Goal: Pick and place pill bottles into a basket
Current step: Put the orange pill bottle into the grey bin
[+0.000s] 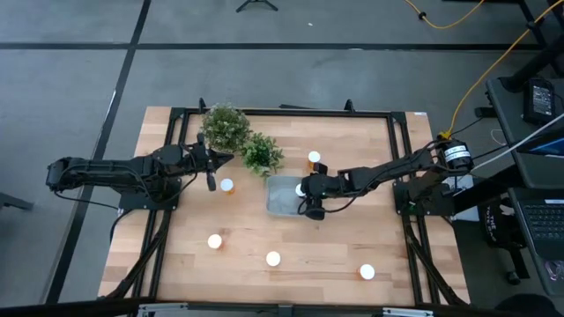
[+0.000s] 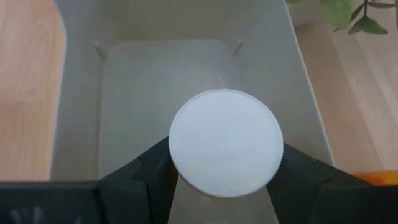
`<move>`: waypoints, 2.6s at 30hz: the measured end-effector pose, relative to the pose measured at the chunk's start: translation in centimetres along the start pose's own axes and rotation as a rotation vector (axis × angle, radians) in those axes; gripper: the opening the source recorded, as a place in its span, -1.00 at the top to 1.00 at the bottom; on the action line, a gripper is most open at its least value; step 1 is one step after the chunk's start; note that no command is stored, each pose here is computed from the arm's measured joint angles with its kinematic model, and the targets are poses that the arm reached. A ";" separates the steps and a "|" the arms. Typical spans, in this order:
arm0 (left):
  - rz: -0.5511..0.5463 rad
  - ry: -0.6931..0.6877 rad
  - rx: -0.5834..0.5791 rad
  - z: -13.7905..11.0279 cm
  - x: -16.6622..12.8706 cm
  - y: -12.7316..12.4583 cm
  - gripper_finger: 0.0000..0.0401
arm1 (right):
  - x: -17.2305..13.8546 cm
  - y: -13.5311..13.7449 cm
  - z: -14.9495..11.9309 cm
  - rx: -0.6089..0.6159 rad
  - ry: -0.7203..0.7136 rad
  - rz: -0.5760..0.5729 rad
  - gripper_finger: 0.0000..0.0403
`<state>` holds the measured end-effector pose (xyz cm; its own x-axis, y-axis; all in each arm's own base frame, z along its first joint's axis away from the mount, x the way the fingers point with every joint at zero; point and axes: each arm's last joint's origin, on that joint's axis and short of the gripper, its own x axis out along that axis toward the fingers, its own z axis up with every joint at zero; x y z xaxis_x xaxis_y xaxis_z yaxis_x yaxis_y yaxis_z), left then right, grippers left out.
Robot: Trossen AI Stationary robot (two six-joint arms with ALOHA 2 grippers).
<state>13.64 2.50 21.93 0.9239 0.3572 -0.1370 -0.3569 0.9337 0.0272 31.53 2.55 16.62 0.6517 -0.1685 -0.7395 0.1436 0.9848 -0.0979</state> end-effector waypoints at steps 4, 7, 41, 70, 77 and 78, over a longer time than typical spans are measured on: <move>0.000 0.000 0.000 0.0 0.0 0.0 0.97 | 0.0 0.0 -0.1 0.001 0.015 -0.002 -0.03; 0.000 0.000 0.000 0.0 0.0 0.0 0.97 | 0.0 -0.1 -0.3 0.003 0.030 -0.024 -0.03; 0.000 0.000 -0.009 0.0 0.0 0.0 0.97 | 0.0 -0.2 -0.5 0.017 0.054 -0.041 -0.19; -0.001 0.001 -0.011 0.0 0.0 0.0 0.97 | -3.3 -1.0 0.8 0.033 -0.036 -0.081 -0.35; -0.008 0.001 -0.010 0.0 0.0 0.0 0.97 | -3.7 -0.9 1.4 -0.029 -0.086 -0.063 -0.35; -0.013 0.001 -0.009 0.0 0.0 0.0 0.97 | -4.0 -0.9 1.7 -0.041 -0.120 -0.058 -0.35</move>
<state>13.66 2.46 21.93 0.9285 0.3448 -0.1378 -0.3459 0.9381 0.0162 30.10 2.22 20.81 0.7280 -0.2270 -0.6469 0.1549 0.9736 -0.1674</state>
